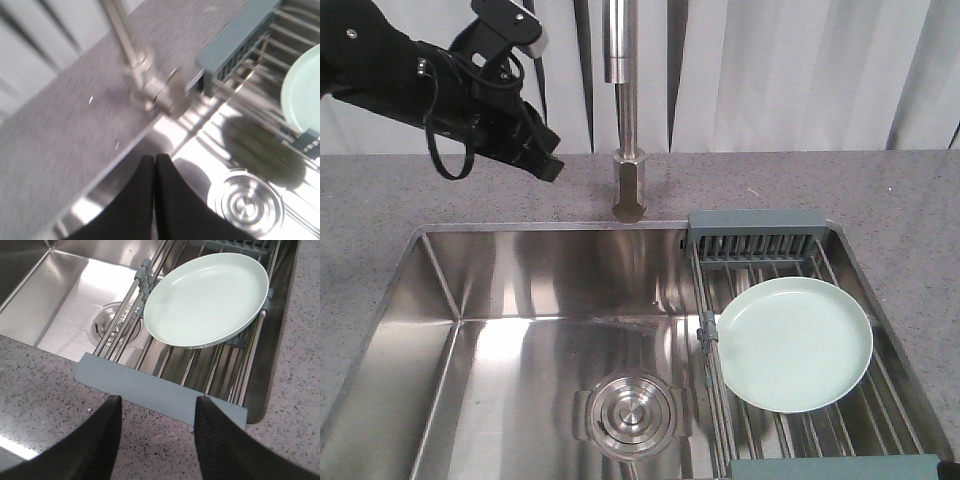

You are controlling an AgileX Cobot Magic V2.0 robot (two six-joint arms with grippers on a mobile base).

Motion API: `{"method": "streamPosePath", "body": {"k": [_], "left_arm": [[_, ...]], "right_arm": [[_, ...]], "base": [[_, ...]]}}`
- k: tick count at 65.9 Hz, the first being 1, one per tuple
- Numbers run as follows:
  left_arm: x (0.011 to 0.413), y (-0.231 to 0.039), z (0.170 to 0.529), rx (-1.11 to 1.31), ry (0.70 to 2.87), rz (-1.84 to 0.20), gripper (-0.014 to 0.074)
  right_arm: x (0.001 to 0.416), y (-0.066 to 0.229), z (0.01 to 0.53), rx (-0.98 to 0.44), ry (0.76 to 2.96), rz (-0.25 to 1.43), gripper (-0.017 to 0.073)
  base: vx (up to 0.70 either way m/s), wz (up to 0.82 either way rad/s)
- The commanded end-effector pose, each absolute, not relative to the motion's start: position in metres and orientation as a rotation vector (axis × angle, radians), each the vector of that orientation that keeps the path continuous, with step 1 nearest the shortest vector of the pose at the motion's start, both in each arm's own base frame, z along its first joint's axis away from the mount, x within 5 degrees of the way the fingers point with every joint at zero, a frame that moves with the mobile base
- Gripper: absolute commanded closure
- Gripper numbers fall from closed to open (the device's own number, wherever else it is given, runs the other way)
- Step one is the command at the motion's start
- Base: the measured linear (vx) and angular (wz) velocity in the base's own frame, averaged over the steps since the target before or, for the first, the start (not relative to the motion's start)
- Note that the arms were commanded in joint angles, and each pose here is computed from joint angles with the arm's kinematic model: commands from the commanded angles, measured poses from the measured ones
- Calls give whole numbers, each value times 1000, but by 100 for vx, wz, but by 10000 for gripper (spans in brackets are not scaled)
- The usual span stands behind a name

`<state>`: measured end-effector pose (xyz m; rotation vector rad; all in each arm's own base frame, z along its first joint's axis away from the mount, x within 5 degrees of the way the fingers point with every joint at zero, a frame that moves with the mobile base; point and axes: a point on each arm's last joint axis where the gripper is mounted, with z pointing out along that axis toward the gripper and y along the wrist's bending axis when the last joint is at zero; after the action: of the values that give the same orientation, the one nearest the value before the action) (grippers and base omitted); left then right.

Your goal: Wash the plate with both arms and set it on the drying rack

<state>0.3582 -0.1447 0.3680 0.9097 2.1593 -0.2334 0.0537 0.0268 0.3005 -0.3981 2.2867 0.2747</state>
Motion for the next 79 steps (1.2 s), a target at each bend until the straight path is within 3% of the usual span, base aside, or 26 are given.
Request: {"method": "streamPosePath", "body": {"k": [1, 43, 79], "left_arm": [[338, -126, 400, 681, 2178, -211, 601], [229, -43, 372, 241, 2246, -179, 600], [140, -13, 339, -41, 2214, -91, 600]], "right_arm": [[58, 28, 312, -394, 2209, 275, 216], [58, 28, 312, -395, 2208, 275, 216], [58, 28, 312, -395, 2208, 275, 216]], "base": [[0, 0], [0, 0], [0, 0]]}}
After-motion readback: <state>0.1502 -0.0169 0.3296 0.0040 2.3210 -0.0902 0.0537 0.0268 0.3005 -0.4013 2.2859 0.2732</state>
